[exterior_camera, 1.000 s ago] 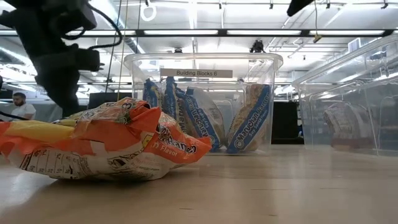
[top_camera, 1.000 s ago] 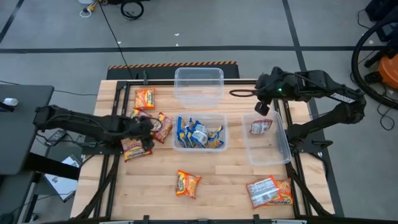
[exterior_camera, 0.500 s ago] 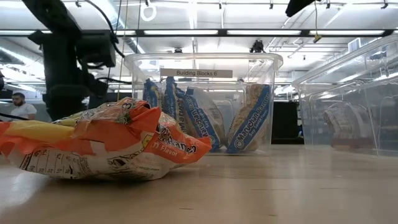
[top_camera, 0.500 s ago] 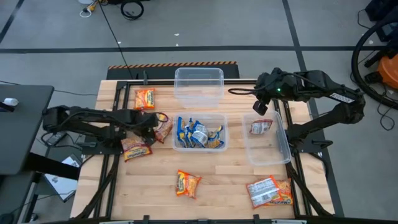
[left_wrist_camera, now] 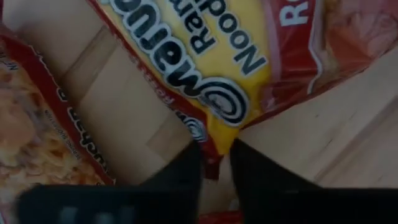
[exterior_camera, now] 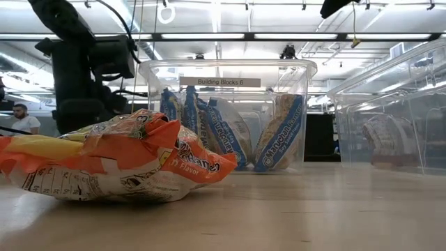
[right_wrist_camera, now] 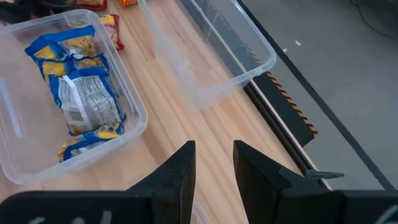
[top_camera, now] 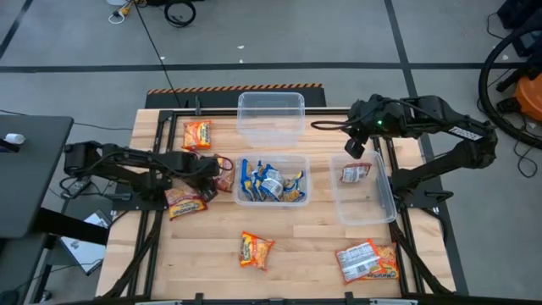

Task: Sort Maruchan noodles
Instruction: Put the red noodle pack into the bottom right transparent bin

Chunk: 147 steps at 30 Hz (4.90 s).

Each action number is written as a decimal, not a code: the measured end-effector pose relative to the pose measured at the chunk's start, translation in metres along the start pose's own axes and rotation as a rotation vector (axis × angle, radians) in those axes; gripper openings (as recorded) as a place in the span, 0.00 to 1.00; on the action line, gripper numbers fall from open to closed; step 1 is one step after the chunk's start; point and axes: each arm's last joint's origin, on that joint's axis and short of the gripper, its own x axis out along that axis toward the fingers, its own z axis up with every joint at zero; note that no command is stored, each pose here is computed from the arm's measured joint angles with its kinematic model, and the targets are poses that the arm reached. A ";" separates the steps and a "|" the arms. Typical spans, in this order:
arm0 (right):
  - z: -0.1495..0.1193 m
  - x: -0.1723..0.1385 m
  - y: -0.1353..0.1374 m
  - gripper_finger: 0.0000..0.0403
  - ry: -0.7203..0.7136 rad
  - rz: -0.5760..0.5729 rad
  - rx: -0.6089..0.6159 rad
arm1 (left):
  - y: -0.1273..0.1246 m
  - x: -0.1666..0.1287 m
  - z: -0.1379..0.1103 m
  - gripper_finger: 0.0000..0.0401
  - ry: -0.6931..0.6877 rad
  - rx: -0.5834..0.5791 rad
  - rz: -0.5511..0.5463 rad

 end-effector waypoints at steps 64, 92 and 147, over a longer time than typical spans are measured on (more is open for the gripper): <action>0.097 0.169 0.154 0.38 -0.614 0.506 -0.535 | -0.052 -0.257 0.079 0.01 -0.435 0.155 -0.611; 0.096 0.144 0.141 0.02 -0.504 0.537 -0.444 | -0.044 -0.292 0.068 0.34 -0.620 0.159 -0.597; -0.146 0.080 0.030 0.03 0.470 0.081 -0.099 | -0.084 -0.130 -0.037 0.53 -0.332 -0.016 -0.421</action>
